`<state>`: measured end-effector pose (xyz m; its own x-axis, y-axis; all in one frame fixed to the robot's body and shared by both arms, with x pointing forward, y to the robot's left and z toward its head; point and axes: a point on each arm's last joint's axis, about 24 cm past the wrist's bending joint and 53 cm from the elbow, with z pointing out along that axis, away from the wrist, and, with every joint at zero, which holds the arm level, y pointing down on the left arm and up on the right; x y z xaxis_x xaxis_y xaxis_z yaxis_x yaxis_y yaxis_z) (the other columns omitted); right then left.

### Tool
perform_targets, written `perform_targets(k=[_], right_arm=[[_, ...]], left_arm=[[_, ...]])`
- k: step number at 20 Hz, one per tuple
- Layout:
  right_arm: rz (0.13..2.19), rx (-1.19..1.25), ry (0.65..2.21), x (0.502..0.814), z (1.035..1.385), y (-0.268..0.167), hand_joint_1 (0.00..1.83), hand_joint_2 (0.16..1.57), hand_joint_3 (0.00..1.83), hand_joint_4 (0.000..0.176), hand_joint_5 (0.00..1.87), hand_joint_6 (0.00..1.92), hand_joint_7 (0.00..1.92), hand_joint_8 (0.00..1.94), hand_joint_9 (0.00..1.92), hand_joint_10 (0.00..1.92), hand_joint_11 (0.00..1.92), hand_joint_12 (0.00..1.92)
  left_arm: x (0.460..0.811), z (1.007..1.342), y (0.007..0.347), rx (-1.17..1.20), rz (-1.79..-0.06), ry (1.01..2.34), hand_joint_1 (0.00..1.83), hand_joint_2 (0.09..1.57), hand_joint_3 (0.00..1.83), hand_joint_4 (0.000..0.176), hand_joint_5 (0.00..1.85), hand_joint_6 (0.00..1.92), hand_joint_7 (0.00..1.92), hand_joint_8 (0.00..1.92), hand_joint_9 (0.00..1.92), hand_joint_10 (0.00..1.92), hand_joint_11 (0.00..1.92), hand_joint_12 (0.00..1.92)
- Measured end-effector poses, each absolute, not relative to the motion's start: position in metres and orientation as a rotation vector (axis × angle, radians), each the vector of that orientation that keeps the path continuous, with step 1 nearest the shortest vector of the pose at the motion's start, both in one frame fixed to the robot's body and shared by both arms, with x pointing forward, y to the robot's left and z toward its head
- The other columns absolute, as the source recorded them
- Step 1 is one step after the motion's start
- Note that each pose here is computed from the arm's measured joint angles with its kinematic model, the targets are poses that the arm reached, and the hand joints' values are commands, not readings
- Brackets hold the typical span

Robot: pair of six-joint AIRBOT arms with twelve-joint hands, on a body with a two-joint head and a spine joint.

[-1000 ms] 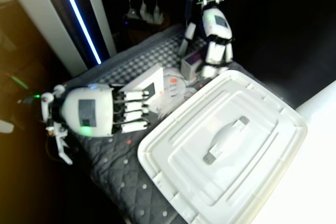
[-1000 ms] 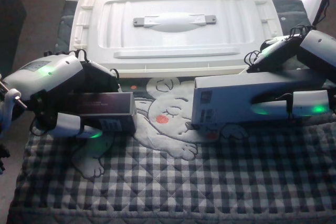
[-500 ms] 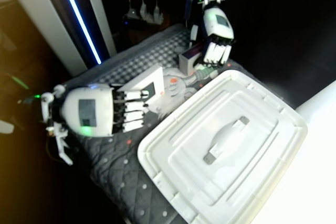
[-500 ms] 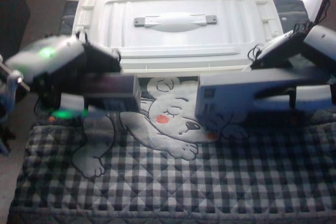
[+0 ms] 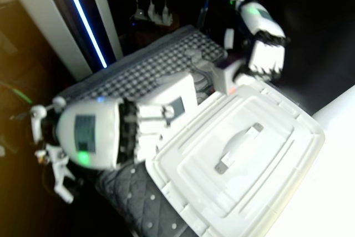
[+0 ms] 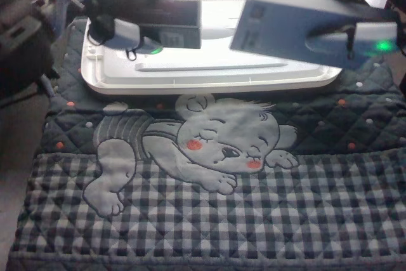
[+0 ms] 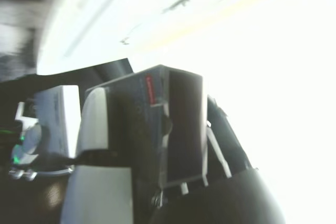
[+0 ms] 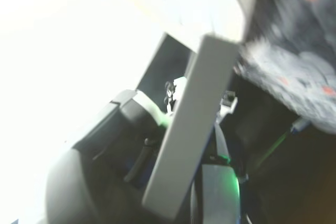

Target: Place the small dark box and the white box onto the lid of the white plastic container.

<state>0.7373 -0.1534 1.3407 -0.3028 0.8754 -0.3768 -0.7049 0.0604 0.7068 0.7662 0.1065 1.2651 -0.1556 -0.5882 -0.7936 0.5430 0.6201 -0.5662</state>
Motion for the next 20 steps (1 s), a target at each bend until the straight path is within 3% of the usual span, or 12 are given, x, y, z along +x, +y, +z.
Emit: perform_targets(k=[2,3,5,6,7,8,9,10,11,15,17,20], right_arm=[[1.568,0.222,1.013,0.745,1.352,-0.153,1.29,1.06,0.00,0.000,1.03,0.69,1.17,0.93,1.27,1.17,1.19,1.54],[1.553,0.224,1.008,0.749,1.355,-0.157,1.29,1.07,0.00,0.000,1.05,0.62,1.12,1.04,1.28,1.21,1.21,1.57],[1.505,0.271,1.041,0.770,1.350,-0.162,1.18,1.10,0.00,0.000,1.00,0.92,0.95,1.36,1.08,1.60,1.08,1.82],[1.493,0.278,1.057,0.775,1.347,-0.160,1.23,1.14,0.00,0.000,0.96,0.85,0.91,1.35,0.79,1.29,0.68,1.71],[1.476,0.284,1.091,0.781,1.340,-0.156,1.19,1.08,0.00,0.000,0.76,0.45,0.68,0.90,0.61,1.05,0.42,1.59],[1.469,0.284,1.124,0.783,1.333,-0.149,0.99,1.01,0.00,0.044,0.33,0.13,0.25,0.32,0.20,0.54,0.08,1.42],[1.463,0.274,1.151,0.783,1.328,-0.143,0.85,0.94,0.00,0.150,0.07,0.02,0.05,0.06,0.04,0.11,0.02,0.49],[1.471,0.273,1.153,0.782,1.327,-0.139,0.77,0.91,0.00,0.171,0.01,0.00,0.01,0.01,0.01,0.02,0.00,0.10],[1.477,0.272,1.142,0.781,1.330,-0.140,0.69,0.92,0.00,0.175,0.00,0.00,0.00,0.00,0.00,0.00,0.00,0.02],[1.482,0.259,1.126,0.778,1.335,-0.141,0.64,0.90,0.00,0.176,0.00,0.00,0.00,0.00,0.00,0.00,0.00,0.00],[1.490,0.248,1.134,0.775,1.334,-0.135,0.64,0.87,0.00,0.176,0.00,0.00,0.00,0.00,0.00,0.00,0.00,0.00],[1.515,0.199,1.152,0.762,1.334,-0.120,0.60,0.85,0.00,0.176,0.00,0.00,0.00,0.00,0.00,0.00,0.00,0.00]], left_arm=[[0.781,1.276,0.106,-0.047,-0.965,1.420,1.37,1.14,0.00,0.000,0.87,1.09,0.87,1.08,0.93,1.24,0.78,1.33],[0.788,1.282,0.109,-0.053,-0.952,1.412,1.36,1.16,0.00,0.000,0.86,1.08,0.84,1.16,0.85,1.34,0.69,1.36],[0.808,1.286,0.119,-0.086,-0.909,1.431,1.34,1.17,0.00,0.000,0.85,1.13,0.85,1.11,0.82,1.40,0.62,1.44],[0.810,1.286,0.119,-0.091,-0.904,1.440,1.21,1.11,0.00,0.000,0.58,0.65,0.58,0.48,0.46,0.71,0.17,1.34],[0.812,1.283,0.120,-0.094,-0.898,1.454,1.10,1.07,0.00,0.092,0.39,0.27,0.34,0.13,0.24,0.26,0.03,0.87],[0.812,1.279,0.119,-0.094,-0.894,1.470,0.97,0.96,0.00,0.159,0.14,0.08,0.07,0.03,0.05,0.05,0.01,0.17],[0.810,1.277,0.113,-0.089,-0.900,1.481,0.83,0.91,0.00,0.173,0.03,0.02,0.01,0.00,0.01,0.01,0.00,0.03],[0.807,1.277,0.108,-0.082,-0.911,1.479,0.82,0.89,0.00,0.175,0.00,0.00,0.00,0.00,0.00,0.00,0.00,0.01],[0.804,1.280,0.105,-0.071,-0.918,1.471,0.79,0.89,0.00,0.176,0.00,0.00,0.00,0.00,0.00,0.00,0.00,0.00],[0.799,1.278,0.098,-0.040,-0.913,1.466,0.72,0.82,0.00,0.176,0.00,0.00,0.00,0.00,0.00,0.00,0.00,0.00],[0.795,1.273,0.096,-0.029,-0.914,1.474,0.71,0.82,0.00,0.158,0.00,0.00,0.00,0.00,0.00,0.00,0.00,0.00],[0.785,1.273,0.095,-0.013,-0.926,1.470,0.71,0.87,0.00,0.169,0.00,0.00,0.00,0.00,0.00,0.00,0.00,0.00]])
